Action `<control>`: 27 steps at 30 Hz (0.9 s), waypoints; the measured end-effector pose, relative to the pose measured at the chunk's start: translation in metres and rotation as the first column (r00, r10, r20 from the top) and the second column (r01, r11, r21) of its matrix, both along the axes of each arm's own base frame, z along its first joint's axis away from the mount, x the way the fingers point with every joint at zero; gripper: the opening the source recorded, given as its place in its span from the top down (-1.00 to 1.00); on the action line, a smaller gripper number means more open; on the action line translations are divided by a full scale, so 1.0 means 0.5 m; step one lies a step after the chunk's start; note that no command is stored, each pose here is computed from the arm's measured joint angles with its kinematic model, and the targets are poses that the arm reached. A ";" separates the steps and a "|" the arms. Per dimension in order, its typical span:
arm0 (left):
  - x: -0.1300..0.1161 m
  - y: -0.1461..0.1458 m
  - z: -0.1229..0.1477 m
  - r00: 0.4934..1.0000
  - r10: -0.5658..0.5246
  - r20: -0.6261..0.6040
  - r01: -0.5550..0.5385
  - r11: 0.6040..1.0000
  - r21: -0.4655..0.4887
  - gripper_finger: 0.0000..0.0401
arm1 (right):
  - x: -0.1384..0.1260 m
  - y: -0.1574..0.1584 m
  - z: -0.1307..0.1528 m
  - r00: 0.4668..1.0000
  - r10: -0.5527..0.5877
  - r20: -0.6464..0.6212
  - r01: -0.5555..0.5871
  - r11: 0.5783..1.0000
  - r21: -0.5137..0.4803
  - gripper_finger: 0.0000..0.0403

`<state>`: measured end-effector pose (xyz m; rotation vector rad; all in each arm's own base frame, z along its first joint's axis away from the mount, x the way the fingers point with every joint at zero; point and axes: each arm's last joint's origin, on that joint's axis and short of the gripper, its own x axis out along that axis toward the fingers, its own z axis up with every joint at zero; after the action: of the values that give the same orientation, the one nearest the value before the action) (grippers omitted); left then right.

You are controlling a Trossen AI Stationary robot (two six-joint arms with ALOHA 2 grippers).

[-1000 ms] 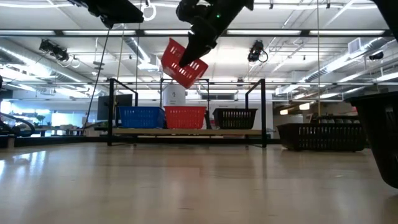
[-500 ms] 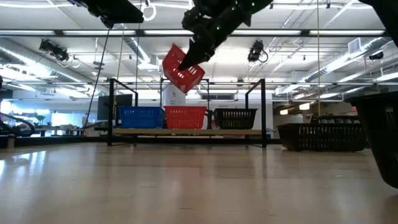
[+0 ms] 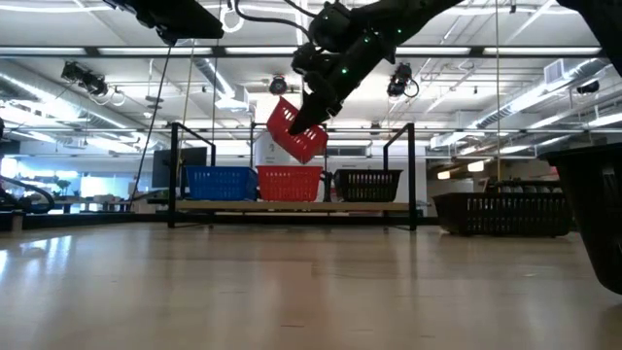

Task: Stack baskets on shelf by color
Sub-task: Stack the right red basket on top of the red basket on the shelf

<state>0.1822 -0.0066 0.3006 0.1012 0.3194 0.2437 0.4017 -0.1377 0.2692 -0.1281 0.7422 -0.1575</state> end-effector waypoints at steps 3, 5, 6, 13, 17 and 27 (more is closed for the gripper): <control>0.000 0.000 0.000 1.000 0.000 0.000 0.000 1.000 0.000 0.42 | -0.001 0.003 -0.002 1.000 -0.004 -0.007 0.004 0.999 0.034 0.92; 0.000 0.000 0.000 1.000 0.000 0.000 0.000 1.000 0.000 0.42 | -0.002 0.004 -0.006 1.000 -0.010 -0.012 0.010 0.999 0.048 0.91; 0.000 0.000 0.000 1.000 0.000 0.000 0.000 1.000 0.000 0.42 | -0.003 0.005 -0.009 1.000 -0.010 -0.012 0.010 0.999 0.049 0.91; 0.000 0.000 0.000 1.000 0.001 0.001 -0.001 1.000 -0.003 0.42 | -0.008 0.008 -0.040 0.999 -0.012 -0.030 0.013 0.998 0.059 0.93; 0.000 0.000 0.000 1.000 0.001 0.001 -0.001 1.000 -0.002 0.42 | -0.007 0.008 -0.039 1.000 -0.012 -0.024 0.013 0.998 0.057 0.91; 0.000 0.000 0.000 1.000 0.001 -0.001 -0.001 1.000 -0.002 0.42 | -0.007 0.008 -0.040 1.000 -0.014 -0.024 0.016 0.998 0.061 0.82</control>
<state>0.1823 -0.0066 0.3004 0.0988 0.3204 0.2441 0.3980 -0.1336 0.2494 -0.0666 0.7704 -0.1477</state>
